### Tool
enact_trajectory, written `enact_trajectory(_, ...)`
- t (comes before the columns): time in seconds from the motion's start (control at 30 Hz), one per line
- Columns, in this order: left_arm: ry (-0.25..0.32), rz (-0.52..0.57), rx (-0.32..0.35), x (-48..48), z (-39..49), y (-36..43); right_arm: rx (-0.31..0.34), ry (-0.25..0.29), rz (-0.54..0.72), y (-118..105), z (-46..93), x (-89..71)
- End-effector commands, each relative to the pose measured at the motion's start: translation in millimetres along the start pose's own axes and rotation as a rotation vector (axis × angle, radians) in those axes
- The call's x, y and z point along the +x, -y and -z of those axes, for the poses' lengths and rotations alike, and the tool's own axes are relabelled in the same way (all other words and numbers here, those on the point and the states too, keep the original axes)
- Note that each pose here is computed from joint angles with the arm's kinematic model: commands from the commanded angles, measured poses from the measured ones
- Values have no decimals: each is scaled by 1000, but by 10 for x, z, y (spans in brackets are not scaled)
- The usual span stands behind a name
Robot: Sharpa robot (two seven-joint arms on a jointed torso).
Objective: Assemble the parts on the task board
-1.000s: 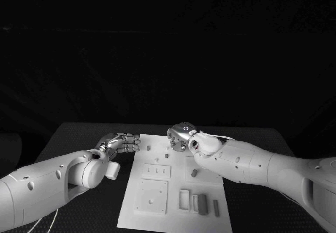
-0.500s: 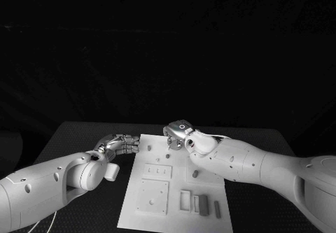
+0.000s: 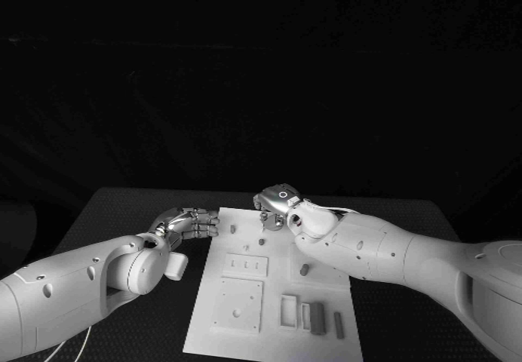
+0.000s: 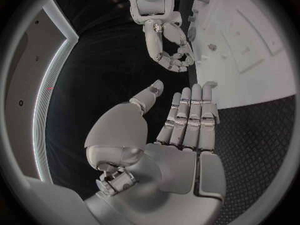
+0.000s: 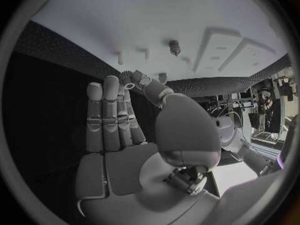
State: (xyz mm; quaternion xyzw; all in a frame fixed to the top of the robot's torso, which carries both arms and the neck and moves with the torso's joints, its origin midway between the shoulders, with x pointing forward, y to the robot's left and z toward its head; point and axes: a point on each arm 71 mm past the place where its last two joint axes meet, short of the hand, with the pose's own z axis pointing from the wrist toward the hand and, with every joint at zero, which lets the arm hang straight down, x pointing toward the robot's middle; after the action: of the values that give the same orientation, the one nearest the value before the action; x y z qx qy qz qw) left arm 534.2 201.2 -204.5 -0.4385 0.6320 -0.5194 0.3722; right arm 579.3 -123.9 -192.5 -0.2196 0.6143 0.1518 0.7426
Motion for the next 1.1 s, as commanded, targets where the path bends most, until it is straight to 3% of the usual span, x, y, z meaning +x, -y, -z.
enact_trajectory(0.03, -16, -1, 9, 18, -3, 15, -6, -8, 20, 18, -1, 3)
enact_trajectory(1.1, -15, -1, 8, 22, -18, 16, -9, -49, 33, 20, -21, 34)
